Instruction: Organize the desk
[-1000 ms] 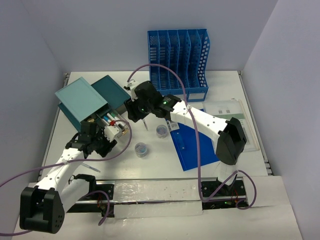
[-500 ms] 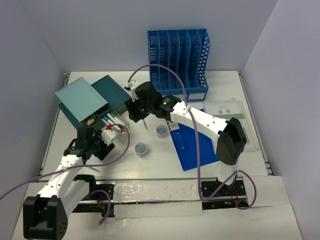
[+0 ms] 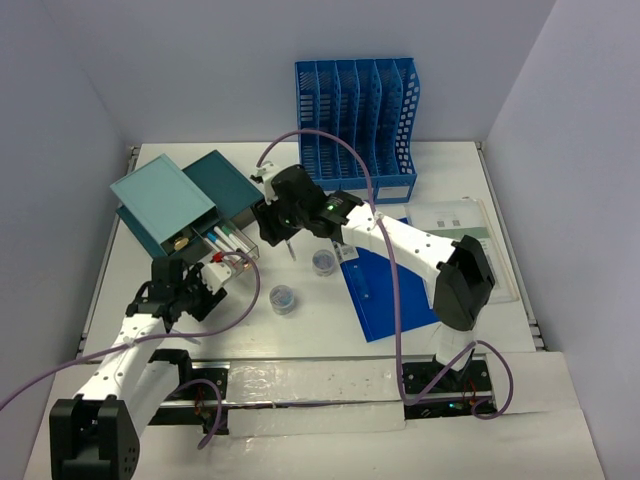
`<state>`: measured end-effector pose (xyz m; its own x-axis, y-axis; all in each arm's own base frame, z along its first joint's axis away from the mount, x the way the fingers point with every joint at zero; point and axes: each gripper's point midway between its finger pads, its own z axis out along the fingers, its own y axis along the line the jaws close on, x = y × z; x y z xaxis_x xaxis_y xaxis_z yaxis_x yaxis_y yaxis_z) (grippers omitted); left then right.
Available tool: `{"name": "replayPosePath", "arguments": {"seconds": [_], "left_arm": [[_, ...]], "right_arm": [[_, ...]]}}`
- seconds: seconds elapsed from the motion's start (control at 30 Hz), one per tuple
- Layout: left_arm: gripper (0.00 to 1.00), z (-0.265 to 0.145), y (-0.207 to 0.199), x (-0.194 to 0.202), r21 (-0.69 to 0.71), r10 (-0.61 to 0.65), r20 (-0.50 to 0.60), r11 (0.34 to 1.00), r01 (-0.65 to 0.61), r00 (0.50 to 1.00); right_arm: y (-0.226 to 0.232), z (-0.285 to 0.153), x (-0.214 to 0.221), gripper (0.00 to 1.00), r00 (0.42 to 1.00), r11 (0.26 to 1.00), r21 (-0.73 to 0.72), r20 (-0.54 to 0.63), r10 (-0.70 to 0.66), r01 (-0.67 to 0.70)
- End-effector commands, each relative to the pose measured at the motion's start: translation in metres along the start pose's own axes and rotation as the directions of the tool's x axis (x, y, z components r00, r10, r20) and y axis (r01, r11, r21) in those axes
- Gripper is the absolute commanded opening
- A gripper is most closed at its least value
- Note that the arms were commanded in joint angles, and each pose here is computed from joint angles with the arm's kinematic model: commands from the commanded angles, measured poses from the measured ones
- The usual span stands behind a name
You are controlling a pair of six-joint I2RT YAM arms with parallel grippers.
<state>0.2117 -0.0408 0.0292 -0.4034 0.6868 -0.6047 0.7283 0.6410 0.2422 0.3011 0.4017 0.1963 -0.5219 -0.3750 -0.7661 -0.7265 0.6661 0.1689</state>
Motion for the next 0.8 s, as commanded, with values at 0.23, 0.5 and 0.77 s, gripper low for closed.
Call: {"name": "replayPosePath", "arguments": {"seconds": [0.23, 0.5, 0.77], "left_arm": [[0.51, -0.001, 0.002, -0.007, 0.0, 0.036, 0.055, 0.999, -0.036, 0.998], [0.54, 0.001, -0.001, -0.009, 0.031, 0.085, 0.063, 0.996, -0.087, 0.994], [0.55, 0.01, 0.006, -0.011, 0.027, 0.083, 0.062, 0.996, -0.085, 0.995]], "right_arm": [[0.03, -0.002, -0.029, 0.56, 0.999, 0.99, -0.136, 0.041, -0.019, 0.024], [0.032, 0.015, -0.025, 0.56, 1.0, 0.99, -0.142, -0.001, 0.001, -0.001], [0.034, 0.032, -0.015, 0.56, 0.996, 0.989, -0.146, -0.086, 0.004, -0.017]]}}
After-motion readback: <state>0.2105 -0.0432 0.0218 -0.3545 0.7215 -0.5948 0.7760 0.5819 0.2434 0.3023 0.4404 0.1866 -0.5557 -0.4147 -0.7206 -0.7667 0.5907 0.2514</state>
